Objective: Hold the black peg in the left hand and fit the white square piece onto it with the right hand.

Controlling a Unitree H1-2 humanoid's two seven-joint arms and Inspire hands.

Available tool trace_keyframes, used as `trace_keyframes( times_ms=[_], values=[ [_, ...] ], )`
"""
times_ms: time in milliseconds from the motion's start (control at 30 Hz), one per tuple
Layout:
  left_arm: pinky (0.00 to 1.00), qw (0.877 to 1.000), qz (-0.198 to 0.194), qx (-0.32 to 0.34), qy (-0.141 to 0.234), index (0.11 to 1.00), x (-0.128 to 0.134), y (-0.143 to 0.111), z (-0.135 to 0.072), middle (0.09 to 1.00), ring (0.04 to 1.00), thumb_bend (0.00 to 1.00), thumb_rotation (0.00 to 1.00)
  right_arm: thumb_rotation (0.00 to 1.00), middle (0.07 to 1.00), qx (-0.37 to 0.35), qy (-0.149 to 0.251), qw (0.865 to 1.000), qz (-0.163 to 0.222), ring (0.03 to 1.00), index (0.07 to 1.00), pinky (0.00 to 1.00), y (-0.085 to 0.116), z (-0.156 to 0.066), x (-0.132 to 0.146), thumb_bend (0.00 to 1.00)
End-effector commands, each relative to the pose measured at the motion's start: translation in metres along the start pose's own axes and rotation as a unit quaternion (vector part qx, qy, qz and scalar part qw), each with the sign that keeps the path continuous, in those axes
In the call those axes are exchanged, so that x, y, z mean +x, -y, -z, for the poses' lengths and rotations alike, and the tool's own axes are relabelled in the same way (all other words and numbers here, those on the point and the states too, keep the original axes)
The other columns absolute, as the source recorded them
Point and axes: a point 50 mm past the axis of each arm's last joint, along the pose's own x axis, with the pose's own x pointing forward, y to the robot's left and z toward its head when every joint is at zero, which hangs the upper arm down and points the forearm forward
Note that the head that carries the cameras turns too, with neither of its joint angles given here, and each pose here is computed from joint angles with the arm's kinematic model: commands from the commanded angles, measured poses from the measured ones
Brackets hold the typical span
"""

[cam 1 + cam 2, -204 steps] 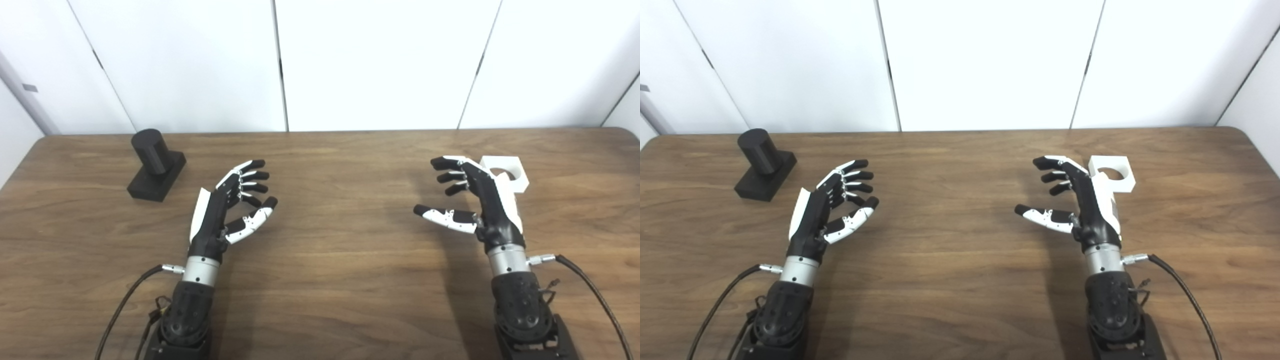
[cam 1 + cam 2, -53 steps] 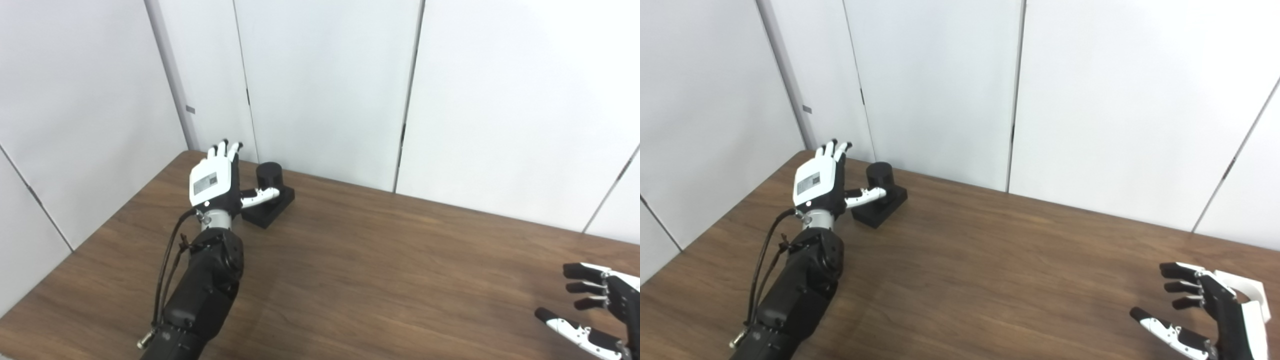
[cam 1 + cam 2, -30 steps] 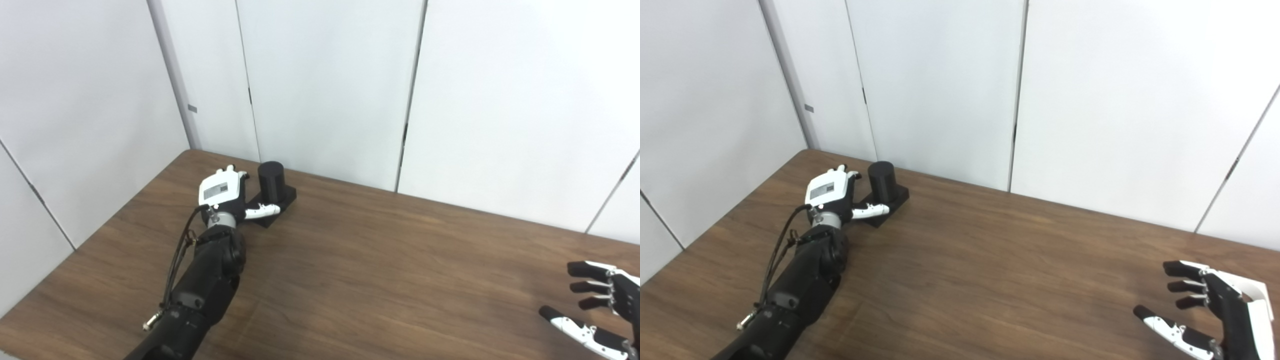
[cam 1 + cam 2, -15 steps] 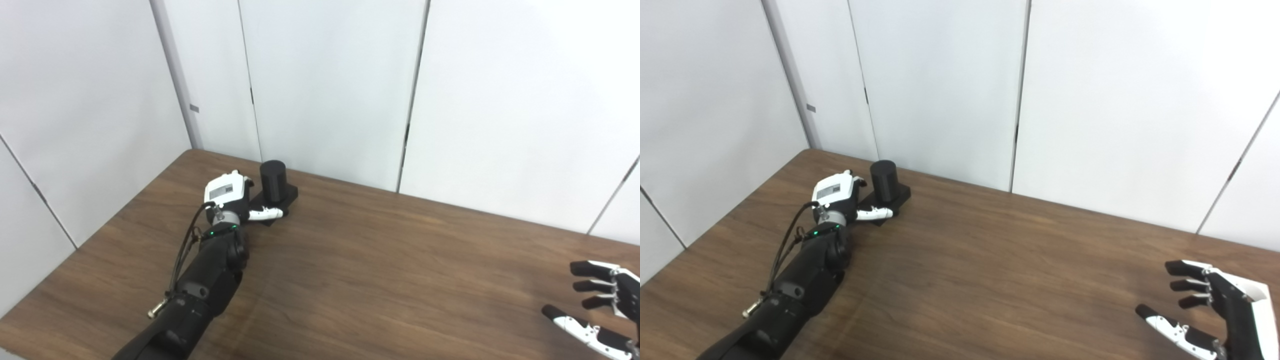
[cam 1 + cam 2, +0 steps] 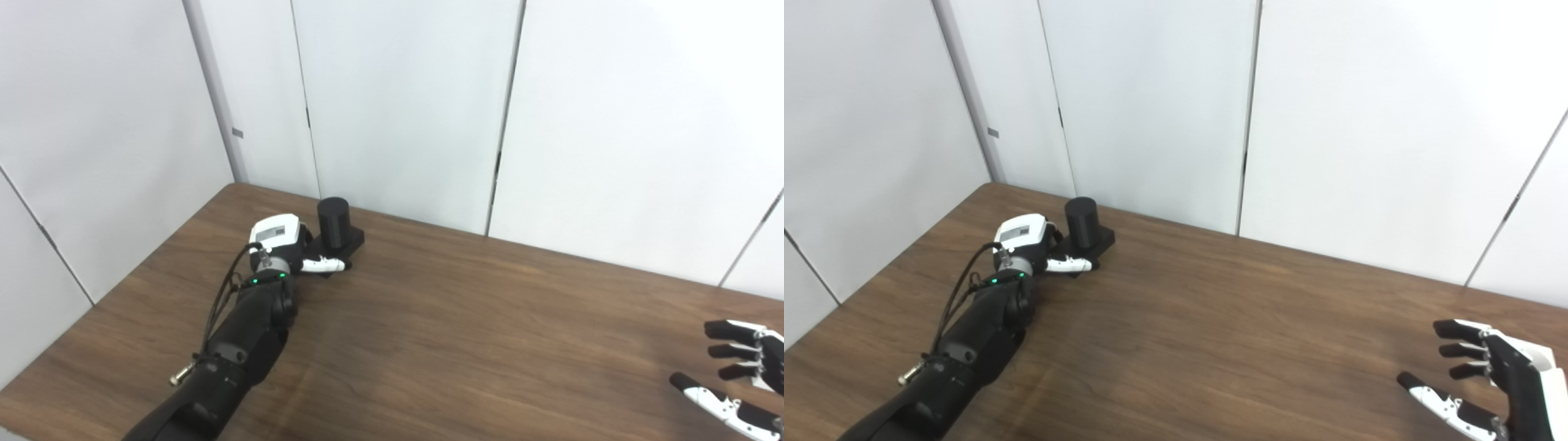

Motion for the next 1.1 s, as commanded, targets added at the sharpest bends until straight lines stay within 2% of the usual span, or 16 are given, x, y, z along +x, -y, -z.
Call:
trace_keyframes(
  times_ms=[0,100,200,267,400,567,700,733,833,933,1067],
  values=[
    [0.72,1.000,0.007,0.003,-0.005,0.723,0.001,-0.011,0.007,0.919,0.924,0.88,0.46,0.00,0.677,0.001,0.036,0.999,0.016,0.616,0.631,0.48,0.008,-0.017,0.006,0.55],
    [0.76,1.000,0.018,-0.002,-0.002,0.724,-0.002,-0.013,0.008,0.899,0.936,0.83,0.37,0.00,0.677,0.002,0.035,0.999,0.014,0.624,0.629,0.49,0.008,-0.017,0.006,0.54],
    [0.71,1.000,0.028,0.009,-0.003,0.717,-0.002,-0.012,0.008,0.859,0.898,0.83,0.34,0.00,0.673,-0.001,0.035,0.999,0.013,0.619,0.626,0.49,0.008,-0.018,0.006,0.55],
    [0.71,0.999,0.035,0.017,-0.003,0.713,-0.002,-0.011,0.008,0.861,0.894,0.83,0.34,0.00,0.673,-0.001,0.034,0.999,0.012,0.617,0.628,0.49,0.008,-0.018,0.006,0.55],
    [0.64,0.999,0.042,0.024,-0.002,0.655,-0.003,-0.010,0.006,0.806,0.823,0.85,0.30,0.00,0.679,0.003,0.036,0.999,0.013,0.622,0.625,0.48,0.007,-0.016,0.006,0.54],
    [0.63,0.998,0.050,0.032,0.002,0.690,-0.003,-0.008,0.006,0.805,0.823,0.87,0.28,0.00,0.674,0.005,0.038,0.999,0.013,0.609,0.621,0.49,0.007,-0.015,0.007,0.54],
    [0.63,0.998,0.055,0.035,0.008,0.656,-0.005,-0.006,0.007,0.806,0.829,0.88,0.28,0.00,0.673,0.004,0.038,0.999,0.013,0.607,0.619,0.48,0.007,-0.015,0.007,0.54],
    [0.62,0.998,0.057,0.036,0.011,0.624,-0.005,-0.005,0.007,0.800,0.816,0.87,0.27,0.00,0.671,0.003,0.038,0.999,0.014,0.604,0.619,0.47,0.007,-0.016,0.007,0.54],
    [0.60,0.997,0.063,0.038,0.026,0.544,-0.005,0.000,0.008,0.791,0.801,0.86,0.24,0.00,0.664,0.005,0.041,0.999,0.014,0.594,0.614,0.46,0.006,-0.016,0.008,0.54],
    [0.63,0.995,0.077,0.043,0.049,0.569,-0.007,0.002,0.003,0.841,0.833,0.86,0.23,0.00,0.658,0.004,0.044,0.999,0.015,0.585,0.613,0.46,0.006,-0.015,0.008,0.54],
    [0.62,0.988,0.092,0.027,0.123,0.576,-0.016,0.005,-0.004,0.849,0.828,0.86,0.22,0.00,0.652,0.002,0.044,0.999,0.014,0.575,0.610,0.45,0.005,-0.016,0.008,0.55]
  ],
)
